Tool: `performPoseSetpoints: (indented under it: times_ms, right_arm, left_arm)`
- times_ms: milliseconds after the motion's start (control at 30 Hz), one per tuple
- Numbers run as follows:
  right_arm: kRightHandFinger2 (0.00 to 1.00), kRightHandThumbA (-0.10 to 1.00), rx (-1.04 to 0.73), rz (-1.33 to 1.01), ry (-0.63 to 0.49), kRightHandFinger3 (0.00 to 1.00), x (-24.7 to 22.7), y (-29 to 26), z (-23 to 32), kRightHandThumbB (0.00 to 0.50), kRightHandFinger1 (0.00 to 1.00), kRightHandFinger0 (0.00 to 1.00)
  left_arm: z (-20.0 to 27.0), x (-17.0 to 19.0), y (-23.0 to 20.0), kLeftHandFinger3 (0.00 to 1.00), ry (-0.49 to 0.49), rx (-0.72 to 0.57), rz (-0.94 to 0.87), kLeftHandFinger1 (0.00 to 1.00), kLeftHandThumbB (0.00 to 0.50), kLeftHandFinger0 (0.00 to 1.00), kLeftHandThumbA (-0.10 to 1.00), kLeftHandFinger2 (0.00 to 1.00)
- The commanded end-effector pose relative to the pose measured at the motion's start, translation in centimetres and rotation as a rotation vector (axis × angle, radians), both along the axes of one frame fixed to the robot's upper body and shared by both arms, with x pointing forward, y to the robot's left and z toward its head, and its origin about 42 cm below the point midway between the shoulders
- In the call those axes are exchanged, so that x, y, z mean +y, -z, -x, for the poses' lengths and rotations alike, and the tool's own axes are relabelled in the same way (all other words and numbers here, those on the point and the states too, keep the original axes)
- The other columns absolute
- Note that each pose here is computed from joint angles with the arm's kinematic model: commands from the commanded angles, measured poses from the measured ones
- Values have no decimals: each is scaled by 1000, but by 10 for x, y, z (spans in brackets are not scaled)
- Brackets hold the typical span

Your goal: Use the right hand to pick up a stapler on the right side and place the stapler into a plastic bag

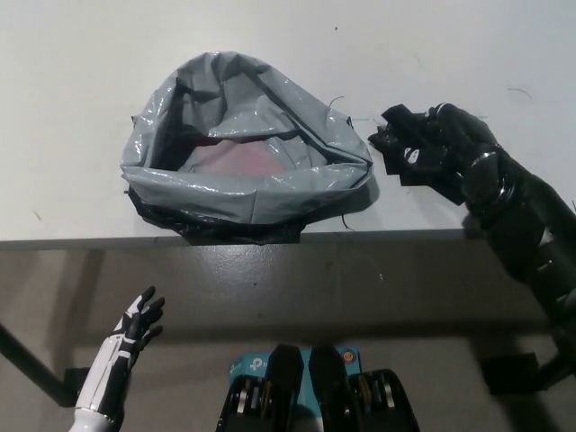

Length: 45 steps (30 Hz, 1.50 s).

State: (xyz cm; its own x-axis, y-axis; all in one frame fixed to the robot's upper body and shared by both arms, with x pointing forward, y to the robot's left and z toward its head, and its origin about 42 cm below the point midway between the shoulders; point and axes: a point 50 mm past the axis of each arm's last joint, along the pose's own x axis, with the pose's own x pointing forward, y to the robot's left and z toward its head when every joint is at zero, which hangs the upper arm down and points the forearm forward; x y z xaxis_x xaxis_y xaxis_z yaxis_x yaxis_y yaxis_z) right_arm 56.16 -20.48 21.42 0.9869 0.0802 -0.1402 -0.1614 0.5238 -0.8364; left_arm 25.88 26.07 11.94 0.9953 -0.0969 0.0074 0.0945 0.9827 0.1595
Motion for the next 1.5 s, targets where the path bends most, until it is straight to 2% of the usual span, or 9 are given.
performPoseSetpoints:
  times_ms: [0, 100, 233, 333, 567, 667, 1133, 1300, 1467]
  right_arm:
    - [446, 51, -121, -19, -21, 299, 5, -27, -8, 140, 192, 0]
    - [457, 30, -119, -57, -13, 310, 3, -27, -8, 140, 190, 0]
    - [589, 48, -34, -405, 83, 355, -3, -38, -14, 162, 359, 34]
    - [579, -39, 122, -1117, 219, 478, -15, -53, -21, 210, 245, 0]
    - [614, 17, 190, -1573, 193, 642, -36, -74, -26, 211, 165, 0]
    - [615, 11, 207, -1629, 174, 807, -34, -88, -29, 197, 198, 0]
    - [527, 59, 233, -1662, 54, 665, -6, -145, -37, 208, 100, 0]
    - [484, 129, 206, -1559, -20, 581, 8, -165, -38, 165, 86, 0]
    - [512, 92, 188, -1493, -81, 690, 30, -200, -39, 170, 131, 0]
  left_arm:
    - [-2, 2, -7, 1000, 29, -31, -21, 1000, 0, 1000, 1000, 1000]
    - [-2, 2, -8, 1000, 29, -24, -24, 1000, 0, 1000, 1000, 1000]
    - [-4, 3, -9, 1000, 30, -28, -35, 1000, 0, 1000, 1000, 1000]
    - [-3, 3, -9, 1000, 31, -24, -32, 1000, 0, 1000, 1000, 1000]
    - [-2, 3, -8, 1000, 35, -23, -34, 1000, 0, 1000, 1000, 1000]
    - [-2, 4, -8, 1000, 28, -27, -42, 1000, 0, 1000, 1000, 1000]
    - [-3, 3, -9, 1000, 38, -28, -32, 1000, 0, 1000, 1000, 1000]
    - [-3, 3, -8, 1000, 34, -25, -34, 1000, 0, 1000, 1000, 1000]
    - [-3, 3, -8, 1000, 31, -23, -43, 1000, 0, 1000, 1000, 1000]
